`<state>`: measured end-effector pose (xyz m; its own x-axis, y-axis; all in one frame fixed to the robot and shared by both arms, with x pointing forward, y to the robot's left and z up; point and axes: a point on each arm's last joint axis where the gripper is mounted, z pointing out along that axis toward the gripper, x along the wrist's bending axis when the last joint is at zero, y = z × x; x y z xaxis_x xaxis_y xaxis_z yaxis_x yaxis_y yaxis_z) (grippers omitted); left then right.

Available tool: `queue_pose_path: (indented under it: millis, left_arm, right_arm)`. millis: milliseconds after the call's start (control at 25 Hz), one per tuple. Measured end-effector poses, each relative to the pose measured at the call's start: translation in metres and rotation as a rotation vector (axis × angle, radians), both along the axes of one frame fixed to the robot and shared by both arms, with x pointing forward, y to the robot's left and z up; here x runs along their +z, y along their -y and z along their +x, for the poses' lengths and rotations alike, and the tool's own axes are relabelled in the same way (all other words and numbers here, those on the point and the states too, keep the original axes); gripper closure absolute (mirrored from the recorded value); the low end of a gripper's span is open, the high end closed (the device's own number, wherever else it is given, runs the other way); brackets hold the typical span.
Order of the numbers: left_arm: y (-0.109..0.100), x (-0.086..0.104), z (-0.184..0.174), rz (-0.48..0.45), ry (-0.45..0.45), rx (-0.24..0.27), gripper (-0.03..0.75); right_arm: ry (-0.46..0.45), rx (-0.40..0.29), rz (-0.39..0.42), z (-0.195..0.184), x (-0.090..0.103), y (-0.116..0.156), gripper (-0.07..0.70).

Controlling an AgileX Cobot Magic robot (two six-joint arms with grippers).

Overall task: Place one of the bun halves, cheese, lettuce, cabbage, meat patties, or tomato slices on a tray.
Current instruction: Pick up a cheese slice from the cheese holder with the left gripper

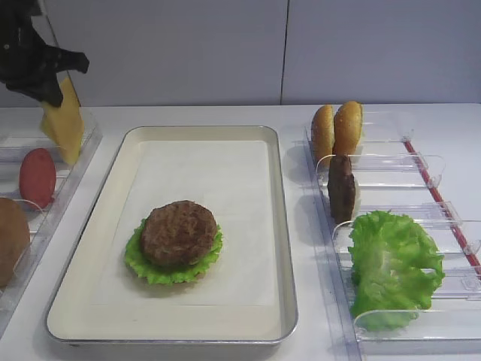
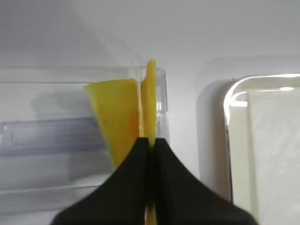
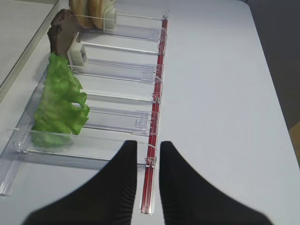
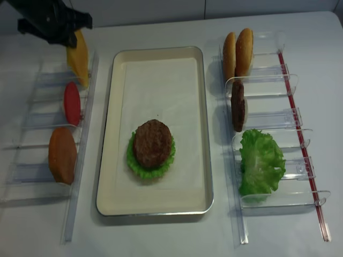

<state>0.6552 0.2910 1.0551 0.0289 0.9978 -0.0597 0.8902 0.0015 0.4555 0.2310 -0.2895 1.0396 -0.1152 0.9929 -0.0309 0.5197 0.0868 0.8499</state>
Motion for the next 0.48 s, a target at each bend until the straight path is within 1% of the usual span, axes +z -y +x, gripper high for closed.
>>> queue_pose_path:
  millis: [80, 160, 280, 400, 480]
  left_arm:
    - [0.0, 0.016, -0.009, -0.005, 0.012, -0.002, 0.728]
    - [0.001, 0.03, -0.02, -0.007, 0.0, -0.006, 0.728]
    - [0.002, 0.039, -0.035, -0.024, -0.066, -0.022, 0.728]
    - [0.006, 0.047, -0.048, -0.049, -0.116, -0.057, 0.728]
    - [0.008, 0.056, -0.056, -0.066, -0.115, -0.073, 0.728]
  right_arm:
    - [0.0, 0.0, 0.0, 0.0, 0.0, 0.0, 0.472]
    - [0.0, 0.0, 0.0, 0.0, 0.0, 0.0, 0.472]
    - [0.0, 0.0, 0.0, 0.0, 0.0, 0.0, 0.472]
    - [0.0, 0.0, 0.0, 0.0, 0.0, 0.0, 0.472]
    - [0.0, 0.0, 0.0, 0.0, 0.0, 0.0, 0.472]
